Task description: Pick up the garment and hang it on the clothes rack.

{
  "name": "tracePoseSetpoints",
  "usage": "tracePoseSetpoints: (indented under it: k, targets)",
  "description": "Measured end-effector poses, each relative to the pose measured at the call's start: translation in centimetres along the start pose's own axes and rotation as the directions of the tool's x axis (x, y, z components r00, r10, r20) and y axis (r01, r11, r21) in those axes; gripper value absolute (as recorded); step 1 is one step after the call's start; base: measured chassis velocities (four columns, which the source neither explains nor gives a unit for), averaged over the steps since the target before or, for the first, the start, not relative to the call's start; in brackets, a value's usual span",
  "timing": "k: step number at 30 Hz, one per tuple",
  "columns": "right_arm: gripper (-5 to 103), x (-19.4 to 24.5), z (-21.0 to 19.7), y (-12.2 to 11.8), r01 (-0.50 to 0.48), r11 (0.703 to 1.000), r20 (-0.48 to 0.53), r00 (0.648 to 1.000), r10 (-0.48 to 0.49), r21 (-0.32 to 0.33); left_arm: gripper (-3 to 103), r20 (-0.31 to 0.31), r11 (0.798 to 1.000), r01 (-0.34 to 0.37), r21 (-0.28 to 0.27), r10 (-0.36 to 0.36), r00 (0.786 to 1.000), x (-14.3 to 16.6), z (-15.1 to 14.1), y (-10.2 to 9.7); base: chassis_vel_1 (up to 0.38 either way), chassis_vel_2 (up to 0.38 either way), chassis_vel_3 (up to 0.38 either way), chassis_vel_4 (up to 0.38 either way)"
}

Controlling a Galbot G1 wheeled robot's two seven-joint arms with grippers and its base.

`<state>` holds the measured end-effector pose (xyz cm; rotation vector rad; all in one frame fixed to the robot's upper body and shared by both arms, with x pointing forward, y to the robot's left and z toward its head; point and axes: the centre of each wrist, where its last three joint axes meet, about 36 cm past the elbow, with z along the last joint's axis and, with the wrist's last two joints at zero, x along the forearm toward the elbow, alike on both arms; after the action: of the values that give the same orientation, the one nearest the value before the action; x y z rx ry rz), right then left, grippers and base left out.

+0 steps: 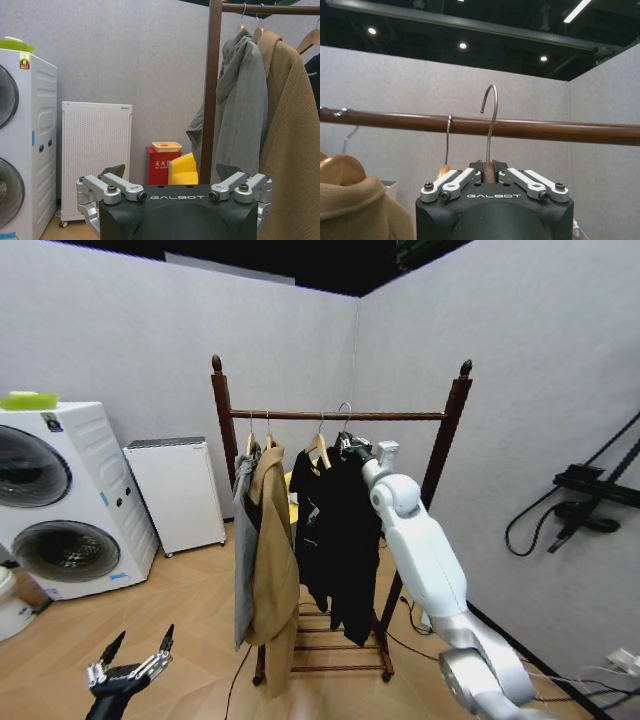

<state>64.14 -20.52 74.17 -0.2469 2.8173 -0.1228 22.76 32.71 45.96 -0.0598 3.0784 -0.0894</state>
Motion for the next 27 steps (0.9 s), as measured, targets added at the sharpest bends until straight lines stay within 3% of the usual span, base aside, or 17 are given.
tracePoseSetpoints:
  k: [4, 15, 27]
  targets:
    - [10, -1.4, 0.3, 0.3, -0.02, 0.999, -0.008, 1.0, 0.02, 0.028, 100, 0.0, 1.0, 0.0, 0.0, 0.0, 1.0, 0.0, 0.0, 0.0, 0.0, 0.0, 0.0, 0.0]
    - [10, -4.0, -0.7, 1.0, -0.043, 0.999, -0.023, 0.999, 0.044, 0.019, 100, 0.0, 1.0, 0.0, 0.0, 0.0, 1.0, 0.0, 0.0, 0.0, 0.0, 0.0, 0.0, 0.0]
    - [7, -3.5, 1.8, 0.8, -0.041, 0.998, -0.061, 0.997, 0.044, 0.043, 100, 0.0, 1.0, 0.0, 0.0, 0.0, 1.0, 0.0, 0.0, 0.0, 0.0, 0.0, 0.0, 0.0]
